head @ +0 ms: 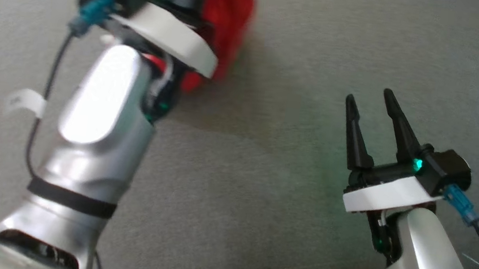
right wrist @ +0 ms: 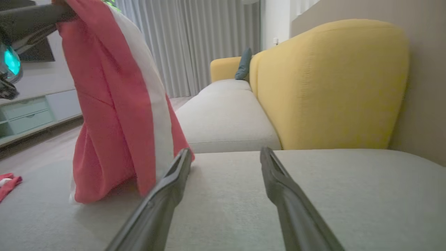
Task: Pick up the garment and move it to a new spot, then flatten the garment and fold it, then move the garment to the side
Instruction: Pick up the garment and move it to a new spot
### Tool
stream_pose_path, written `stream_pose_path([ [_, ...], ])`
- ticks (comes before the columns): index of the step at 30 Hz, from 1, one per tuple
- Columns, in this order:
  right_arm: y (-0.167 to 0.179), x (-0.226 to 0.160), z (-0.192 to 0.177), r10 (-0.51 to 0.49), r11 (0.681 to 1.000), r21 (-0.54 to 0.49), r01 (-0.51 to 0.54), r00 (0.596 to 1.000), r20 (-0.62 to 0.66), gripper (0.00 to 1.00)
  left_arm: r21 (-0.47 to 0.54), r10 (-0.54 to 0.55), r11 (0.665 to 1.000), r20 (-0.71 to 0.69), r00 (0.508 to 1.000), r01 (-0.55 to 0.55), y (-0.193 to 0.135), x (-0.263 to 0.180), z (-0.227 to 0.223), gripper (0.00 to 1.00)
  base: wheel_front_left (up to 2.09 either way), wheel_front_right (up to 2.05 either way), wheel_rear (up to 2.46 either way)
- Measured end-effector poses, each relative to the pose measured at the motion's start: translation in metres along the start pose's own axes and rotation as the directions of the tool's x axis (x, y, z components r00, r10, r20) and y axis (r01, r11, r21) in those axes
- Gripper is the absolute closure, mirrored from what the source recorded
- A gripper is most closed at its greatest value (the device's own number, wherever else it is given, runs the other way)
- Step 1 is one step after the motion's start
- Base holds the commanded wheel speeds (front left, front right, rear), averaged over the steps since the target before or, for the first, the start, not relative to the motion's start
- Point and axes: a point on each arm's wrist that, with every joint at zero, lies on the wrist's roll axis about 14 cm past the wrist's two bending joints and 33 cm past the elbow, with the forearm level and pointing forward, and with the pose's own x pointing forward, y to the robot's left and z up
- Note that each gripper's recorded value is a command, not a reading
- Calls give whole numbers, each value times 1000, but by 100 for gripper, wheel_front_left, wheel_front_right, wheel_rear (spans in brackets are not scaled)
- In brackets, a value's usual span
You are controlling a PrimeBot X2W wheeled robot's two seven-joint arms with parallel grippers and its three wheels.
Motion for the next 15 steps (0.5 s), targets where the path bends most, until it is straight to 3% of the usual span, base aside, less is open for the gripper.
stream_pose_path([
  [2, -11, -8, 0, -36, 999, -3, 36, 999, -4, 0, -36, -30, 999, 2, 1000, 30, -21, 5, -3, 100, 0, 0, 0],
  [5, -17, -11, 0, -56, 998, -5, 56, 998, -5, 0, -62, -1, 998, -31, 1000, -1, -23, 1, -18, 100, 0, 0, 0],
  [10, -12, -3, -4, -40, 999, 6, 40, 999, -9, 0, -66, 182, 979, -151, 972, -193, 19, -46, -60, 100, 0, 0, 0],
  [15, 6, 6, -9, 10, 1000, 18, -10, 1000, -16, 0, -9, 356, 928, -280, 891, -373, 59, -125, -99, 100, 0, 0, 0],
])
